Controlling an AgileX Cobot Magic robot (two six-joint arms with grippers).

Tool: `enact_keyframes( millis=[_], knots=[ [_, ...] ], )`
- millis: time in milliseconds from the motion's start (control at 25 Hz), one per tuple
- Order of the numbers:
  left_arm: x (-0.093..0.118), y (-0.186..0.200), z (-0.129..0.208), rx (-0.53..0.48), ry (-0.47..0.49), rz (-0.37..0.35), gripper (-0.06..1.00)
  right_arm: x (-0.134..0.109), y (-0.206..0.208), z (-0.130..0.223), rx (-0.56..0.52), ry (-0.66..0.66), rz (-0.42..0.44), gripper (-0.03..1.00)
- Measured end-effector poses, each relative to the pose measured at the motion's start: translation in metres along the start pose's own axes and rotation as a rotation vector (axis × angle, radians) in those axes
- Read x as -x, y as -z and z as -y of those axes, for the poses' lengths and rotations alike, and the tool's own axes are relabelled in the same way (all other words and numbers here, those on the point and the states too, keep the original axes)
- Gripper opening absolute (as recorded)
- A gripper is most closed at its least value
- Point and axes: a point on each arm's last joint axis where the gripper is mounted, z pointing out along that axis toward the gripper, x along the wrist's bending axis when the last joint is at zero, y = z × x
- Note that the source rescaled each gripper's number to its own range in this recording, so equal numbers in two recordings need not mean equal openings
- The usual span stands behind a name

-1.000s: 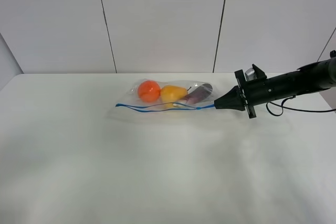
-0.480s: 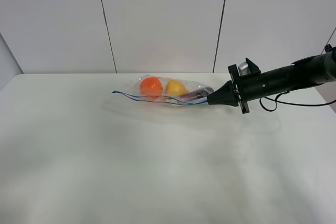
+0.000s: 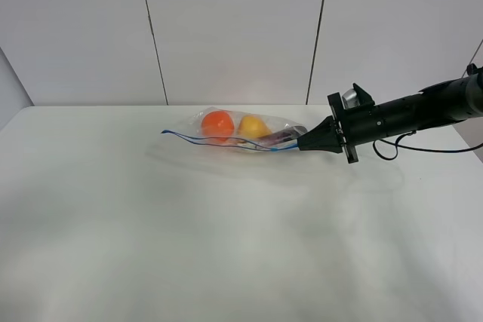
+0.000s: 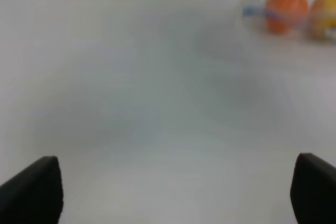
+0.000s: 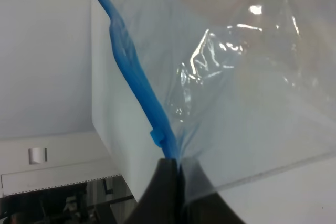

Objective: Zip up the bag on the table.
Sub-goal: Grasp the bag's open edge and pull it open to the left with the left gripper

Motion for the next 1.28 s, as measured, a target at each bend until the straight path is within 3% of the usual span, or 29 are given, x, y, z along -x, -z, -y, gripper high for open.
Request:
enact_keyframes(
  millis=[320,520,720,960,1080,1280],
  knots=[
    [-0.008,-0.067,-0.078,-0.008,-0.093,-0.016,1.0,0.0,0.0,0.0,0.0,0.0,0.0,0.0],
    [-0.016,-0.143,-0.107,-0.032,-0.3,-0.029,1.0,0.0,0.0,0.0,0.0,0.0,0.0,0.0],
    [-0.024,-0.214,-0.109,-0.045,-0.548,-0.042,1.0,0.0,0.0,0.0,0.0,0.0,0.0,0.0],
    [-0.029,-0.263,-0.105,0.008,-0.851,-0.089,1.0,0.0,0.0,0.0,0.0,0.0,0.0,0.0],
    [-0.022,-0.276,-0.102,0.029,-0.956,-0.073,1.0,0.0,0.0,0.0,0.0,0.0,0.0,0.0],
    [0.02,-0.286,-0.095,0.072,-1.083,0.061,1.0,0.0,0.0,0.0,0.0,0.0,0.0,0.0]
  ],
)
